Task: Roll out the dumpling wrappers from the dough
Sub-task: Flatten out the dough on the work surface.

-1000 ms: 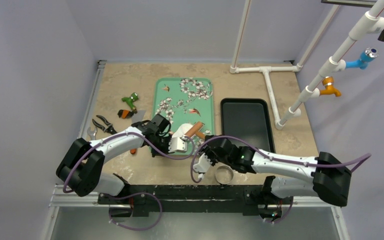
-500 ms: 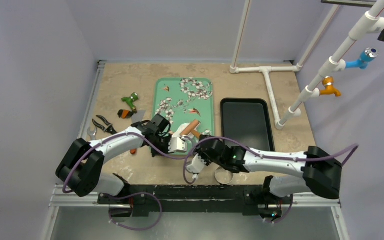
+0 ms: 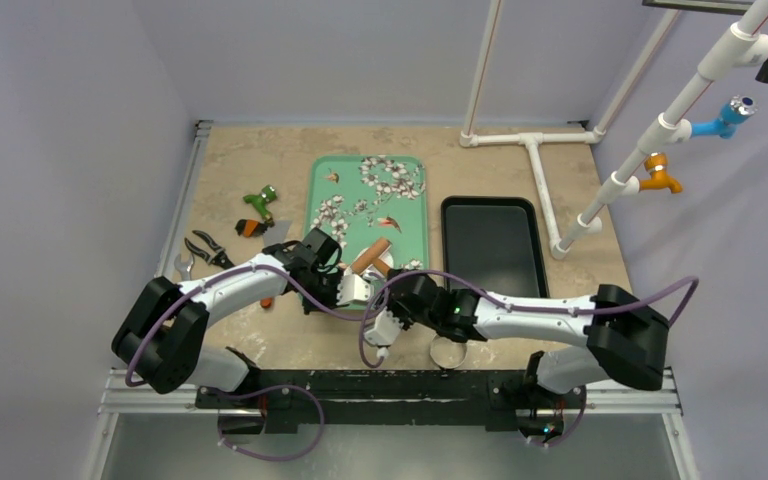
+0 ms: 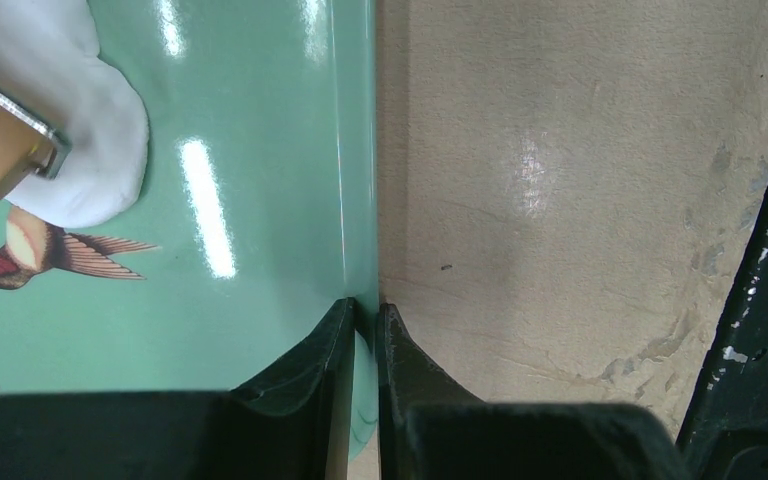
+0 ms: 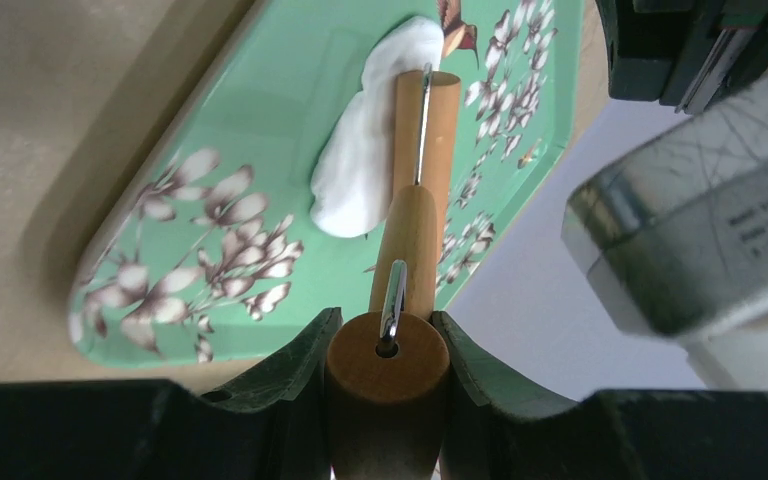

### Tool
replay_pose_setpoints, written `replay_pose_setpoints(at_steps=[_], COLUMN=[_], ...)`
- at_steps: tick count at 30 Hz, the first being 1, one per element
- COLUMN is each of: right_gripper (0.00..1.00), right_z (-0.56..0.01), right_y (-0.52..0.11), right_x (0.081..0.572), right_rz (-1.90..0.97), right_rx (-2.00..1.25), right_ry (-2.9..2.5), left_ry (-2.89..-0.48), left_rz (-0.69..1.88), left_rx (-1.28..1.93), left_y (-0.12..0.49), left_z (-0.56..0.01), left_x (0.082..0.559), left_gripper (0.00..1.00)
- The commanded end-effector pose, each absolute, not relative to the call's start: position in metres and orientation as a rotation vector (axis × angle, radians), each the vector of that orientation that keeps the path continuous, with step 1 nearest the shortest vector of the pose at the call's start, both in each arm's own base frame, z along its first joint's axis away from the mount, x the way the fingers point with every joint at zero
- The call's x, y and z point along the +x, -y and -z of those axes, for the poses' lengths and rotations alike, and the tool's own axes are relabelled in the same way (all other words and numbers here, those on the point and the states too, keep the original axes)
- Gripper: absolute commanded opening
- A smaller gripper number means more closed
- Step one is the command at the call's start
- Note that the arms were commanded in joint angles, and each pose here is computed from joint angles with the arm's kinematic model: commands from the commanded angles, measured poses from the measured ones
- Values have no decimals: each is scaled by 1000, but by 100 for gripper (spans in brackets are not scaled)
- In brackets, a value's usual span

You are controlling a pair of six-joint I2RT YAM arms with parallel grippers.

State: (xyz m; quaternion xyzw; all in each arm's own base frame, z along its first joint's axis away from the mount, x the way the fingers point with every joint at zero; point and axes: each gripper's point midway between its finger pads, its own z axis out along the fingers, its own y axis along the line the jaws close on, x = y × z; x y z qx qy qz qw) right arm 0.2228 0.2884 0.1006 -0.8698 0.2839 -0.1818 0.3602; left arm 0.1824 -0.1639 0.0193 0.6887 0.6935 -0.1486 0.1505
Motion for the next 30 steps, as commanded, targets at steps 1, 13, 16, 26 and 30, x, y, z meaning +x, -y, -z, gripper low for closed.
replay_pose_setpoints(at_steps=[1,13,16,26,30], right_gripper=[0,0,0,0,0], right_z=[-52,-46,-43,-42,-48], right_y=[-282,-233,-263,-257,-221], right_x=[201,172,183,188,177], right_rz=[312,228,214,261,300], right_rx=[-2431,-2448,-2418,-2403,-2404], right_ry=[-701,-826,-797,-860,-925], left_ry=[-2031,-2030,-2030,-2027,-2026], left_rz=[530,525,523,519,519], left_rx=[2013,2012,2011,2007,2011], left_y=[161,161,161,161,161], left_z=[-13,-13,-13,-14,-13], left_x=[157,159,159,160,160], left_gripper=[0,0,0,0,0])
